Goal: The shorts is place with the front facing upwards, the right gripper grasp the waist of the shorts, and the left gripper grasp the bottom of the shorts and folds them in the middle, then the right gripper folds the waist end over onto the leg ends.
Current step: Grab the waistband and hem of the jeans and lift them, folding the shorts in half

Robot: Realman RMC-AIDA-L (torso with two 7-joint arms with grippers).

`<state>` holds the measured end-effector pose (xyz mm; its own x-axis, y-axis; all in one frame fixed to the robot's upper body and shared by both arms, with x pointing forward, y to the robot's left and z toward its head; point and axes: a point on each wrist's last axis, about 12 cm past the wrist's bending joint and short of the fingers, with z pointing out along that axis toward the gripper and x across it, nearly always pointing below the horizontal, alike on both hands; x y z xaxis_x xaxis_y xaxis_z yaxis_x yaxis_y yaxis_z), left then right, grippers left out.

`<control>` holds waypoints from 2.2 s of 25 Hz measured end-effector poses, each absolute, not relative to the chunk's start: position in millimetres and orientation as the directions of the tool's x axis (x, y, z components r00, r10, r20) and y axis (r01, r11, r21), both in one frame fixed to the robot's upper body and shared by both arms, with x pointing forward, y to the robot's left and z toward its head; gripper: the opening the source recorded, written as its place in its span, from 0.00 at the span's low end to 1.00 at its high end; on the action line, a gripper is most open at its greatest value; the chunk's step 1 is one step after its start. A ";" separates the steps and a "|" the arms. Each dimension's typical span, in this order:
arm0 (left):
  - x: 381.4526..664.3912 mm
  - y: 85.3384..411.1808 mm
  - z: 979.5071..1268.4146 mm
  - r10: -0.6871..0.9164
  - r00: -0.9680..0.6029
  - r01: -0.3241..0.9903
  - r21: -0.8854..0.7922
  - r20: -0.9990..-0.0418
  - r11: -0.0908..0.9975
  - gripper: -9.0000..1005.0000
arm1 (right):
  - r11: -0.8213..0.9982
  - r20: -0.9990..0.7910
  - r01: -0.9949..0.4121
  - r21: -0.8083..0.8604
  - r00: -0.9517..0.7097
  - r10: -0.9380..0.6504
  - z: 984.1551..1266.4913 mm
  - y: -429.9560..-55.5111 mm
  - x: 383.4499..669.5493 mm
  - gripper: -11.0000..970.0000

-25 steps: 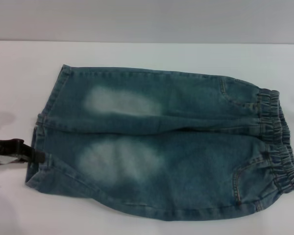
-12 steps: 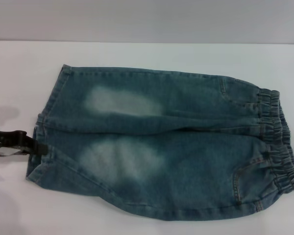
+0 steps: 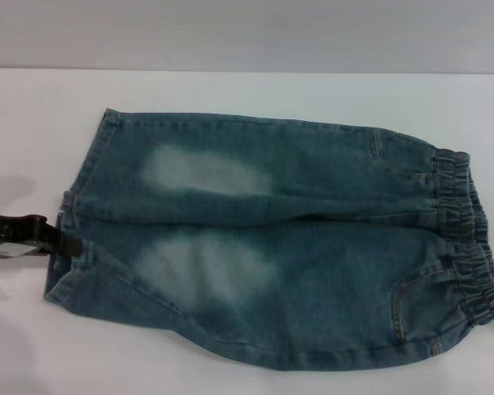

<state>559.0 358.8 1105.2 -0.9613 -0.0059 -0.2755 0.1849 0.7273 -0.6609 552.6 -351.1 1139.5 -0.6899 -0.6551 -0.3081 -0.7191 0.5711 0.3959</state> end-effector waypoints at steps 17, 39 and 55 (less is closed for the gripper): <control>558.7 357.2 1104.6 -0.009 -0.961 0.184 -0.666 -0.275 0.723 0.05 | 0.574 -0.228 -0.740 0.351 -0.662 -0.714 1126.6 -331.2 558.2 0.71; 555.6 358.2 1101.7 -0.013 -0.961 0.181 -0.668 -0.275 0.721 0.06 | 0.538 -0.346 -0.764 0.357 -0.643 -0.684 1121.7 -312.7 562.7 0.70; 560.0 360.0 1105.7 -0.045 -0.956 0.170 -0.674 -0.289 0.719 0.07 | 0.497 -0.371 -0.787 0.365 -0.613 -0.698 1115.5 -315.8 555.2 0.19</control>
